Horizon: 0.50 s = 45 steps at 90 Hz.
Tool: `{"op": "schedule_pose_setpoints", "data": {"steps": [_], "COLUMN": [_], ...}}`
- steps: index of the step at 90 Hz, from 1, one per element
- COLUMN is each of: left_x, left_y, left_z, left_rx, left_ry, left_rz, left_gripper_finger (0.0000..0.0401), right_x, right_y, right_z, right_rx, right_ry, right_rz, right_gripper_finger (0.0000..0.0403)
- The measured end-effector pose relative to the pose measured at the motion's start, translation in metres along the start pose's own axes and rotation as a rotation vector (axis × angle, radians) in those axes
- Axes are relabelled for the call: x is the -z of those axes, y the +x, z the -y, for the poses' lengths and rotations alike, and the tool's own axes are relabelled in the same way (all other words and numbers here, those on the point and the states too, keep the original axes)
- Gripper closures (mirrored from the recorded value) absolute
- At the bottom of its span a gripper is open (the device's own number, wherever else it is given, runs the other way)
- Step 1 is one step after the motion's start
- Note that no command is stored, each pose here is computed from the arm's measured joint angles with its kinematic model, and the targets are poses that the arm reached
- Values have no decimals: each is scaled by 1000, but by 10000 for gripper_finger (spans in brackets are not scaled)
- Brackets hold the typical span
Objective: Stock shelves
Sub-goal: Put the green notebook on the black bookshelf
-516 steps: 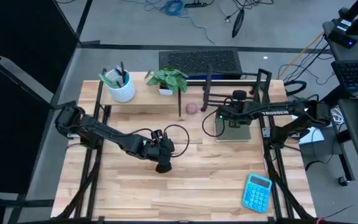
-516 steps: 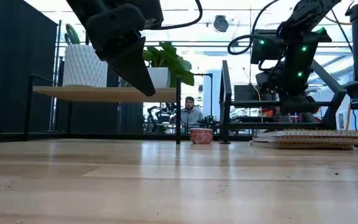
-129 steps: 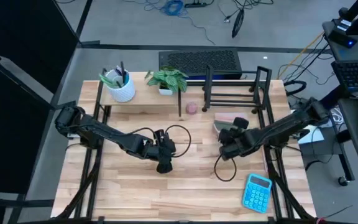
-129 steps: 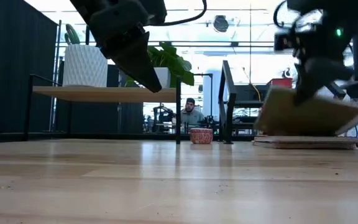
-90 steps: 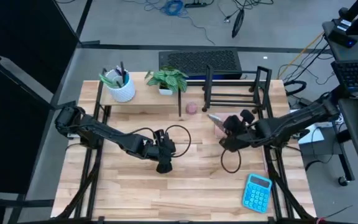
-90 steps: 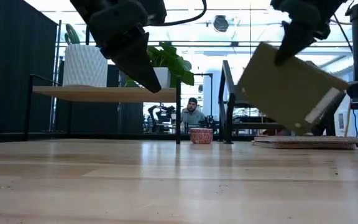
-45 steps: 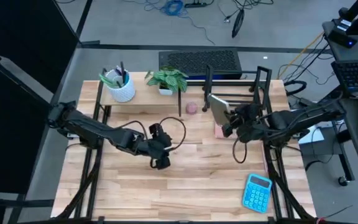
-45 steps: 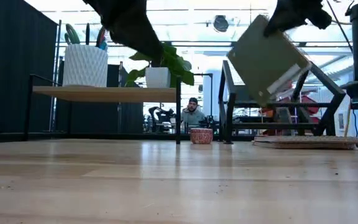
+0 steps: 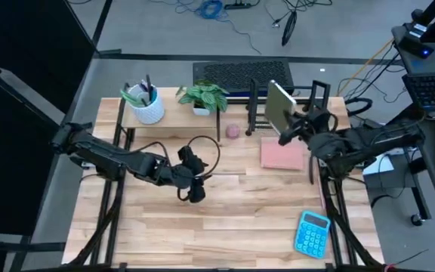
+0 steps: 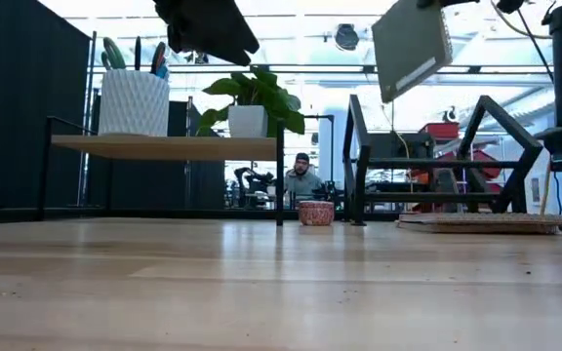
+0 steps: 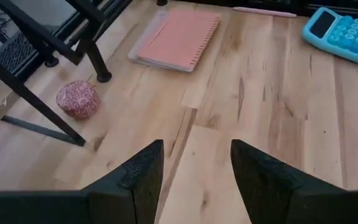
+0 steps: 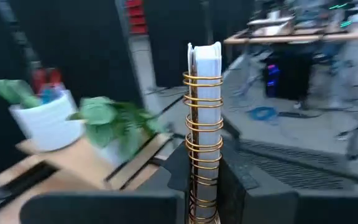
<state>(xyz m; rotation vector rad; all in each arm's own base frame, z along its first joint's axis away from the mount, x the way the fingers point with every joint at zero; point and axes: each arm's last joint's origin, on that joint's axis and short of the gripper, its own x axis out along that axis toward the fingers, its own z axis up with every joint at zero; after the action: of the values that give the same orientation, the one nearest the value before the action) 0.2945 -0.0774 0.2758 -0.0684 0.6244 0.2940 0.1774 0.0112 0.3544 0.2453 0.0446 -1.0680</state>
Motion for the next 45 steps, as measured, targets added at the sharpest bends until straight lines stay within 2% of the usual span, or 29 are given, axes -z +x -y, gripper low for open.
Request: {"op": "schedule_pose_setpoints", "data": {"steps": [9,27,35,45], "left_x": [0,0,0,0], "left_y": [0,0,0,0], "left_z": [0,0,0,0], "left_rx": [1,3,5,5], "left_ry": [-19,-27,-28,-27], "left_rz": [0,2,2,1], "left_gripper_finger": [228,228,228,228], "right_x": [12,23,21,19], "right_y": [20,68,92,122], "right_z": [-3,2,5,10], "right_rx": [90,246,238,172], "right_ry": [-30,1,44,63], "right_rz": [-12,-51,-86,-139], "right_gripper_finger": [379,378,377,380]}}
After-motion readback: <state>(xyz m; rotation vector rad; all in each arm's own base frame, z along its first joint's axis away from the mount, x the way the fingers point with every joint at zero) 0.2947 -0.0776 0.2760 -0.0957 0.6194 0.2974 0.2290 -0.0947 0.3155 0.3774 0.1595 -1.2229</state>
